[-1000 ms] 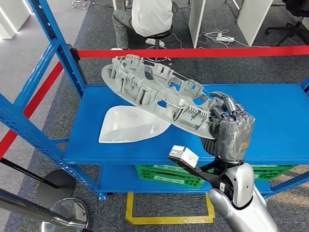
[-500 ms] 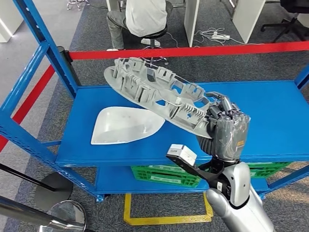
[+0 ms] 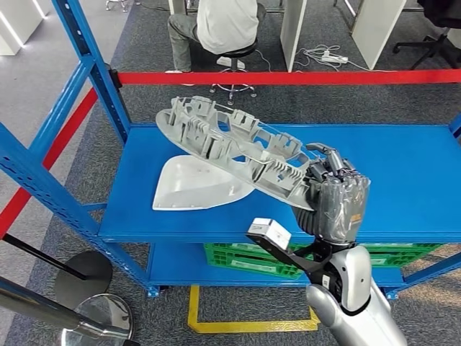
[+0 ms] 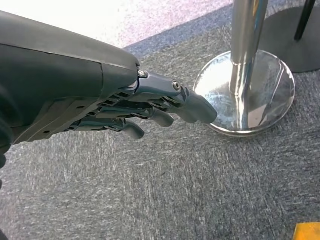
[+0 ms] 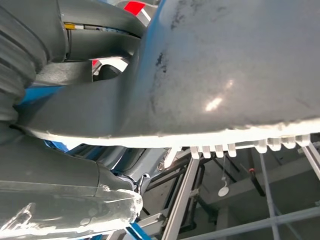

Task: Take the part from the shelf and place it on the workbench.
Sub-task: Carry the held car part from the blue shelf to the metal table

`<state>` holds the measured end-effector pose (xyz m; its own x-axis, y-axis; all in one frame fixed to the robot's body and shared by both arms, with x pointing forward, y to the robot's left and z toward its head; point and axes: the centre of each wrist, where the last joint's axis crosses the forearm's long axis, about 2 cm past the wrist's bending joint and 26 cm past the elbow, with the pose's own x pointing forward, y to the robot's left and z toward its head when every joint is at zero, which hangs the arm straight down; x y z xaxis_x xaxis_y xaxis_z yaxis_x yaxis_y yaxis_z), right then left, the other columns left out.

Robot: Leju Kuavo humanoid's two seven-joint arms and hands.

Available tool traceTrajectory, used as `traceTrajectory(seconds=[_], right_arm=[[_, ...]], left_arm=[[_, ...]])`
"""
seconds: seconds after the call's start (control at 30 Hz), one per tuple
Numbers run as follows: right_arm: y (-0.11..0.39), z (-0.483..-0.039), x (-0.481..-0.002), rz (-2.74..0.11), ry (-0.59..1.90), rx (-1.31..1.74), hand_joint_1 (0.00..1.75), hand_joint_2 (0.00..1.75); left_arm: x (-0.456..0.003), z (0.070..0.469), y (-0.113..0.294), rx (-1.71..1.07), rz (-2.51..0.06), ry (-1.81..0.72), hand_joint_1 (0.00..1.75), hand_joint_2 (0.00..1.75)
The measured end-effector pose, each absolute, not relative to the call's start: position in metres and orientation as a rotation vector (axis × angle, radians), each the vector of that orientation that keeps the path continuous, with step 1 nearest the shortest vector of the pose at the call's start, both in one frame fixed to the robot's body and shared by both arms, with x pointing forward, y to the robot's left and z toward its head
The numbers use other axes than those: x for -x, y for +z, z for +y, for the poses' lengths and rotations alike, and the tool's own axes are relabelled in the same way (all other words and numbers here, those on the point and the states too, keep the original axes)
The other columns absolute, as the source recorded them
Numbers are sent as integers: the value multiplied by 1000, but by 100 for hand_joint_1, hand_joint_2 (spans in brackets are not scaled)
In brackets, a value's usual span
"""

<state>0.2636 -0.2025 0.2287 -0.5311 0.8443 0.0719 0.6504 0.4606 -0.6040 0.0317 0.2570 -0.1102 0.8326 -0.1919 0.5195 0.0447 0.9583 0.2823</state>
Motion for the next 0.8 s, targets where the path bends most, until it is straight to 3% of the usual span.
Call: traceTrajectory(seconds=[0.8], right_arm=[[209, -212, -252, -2256, 731, 1276, 175, 175]], left_arm=[[-33, 260, -110, -273, -570, -127, 0, 175]])
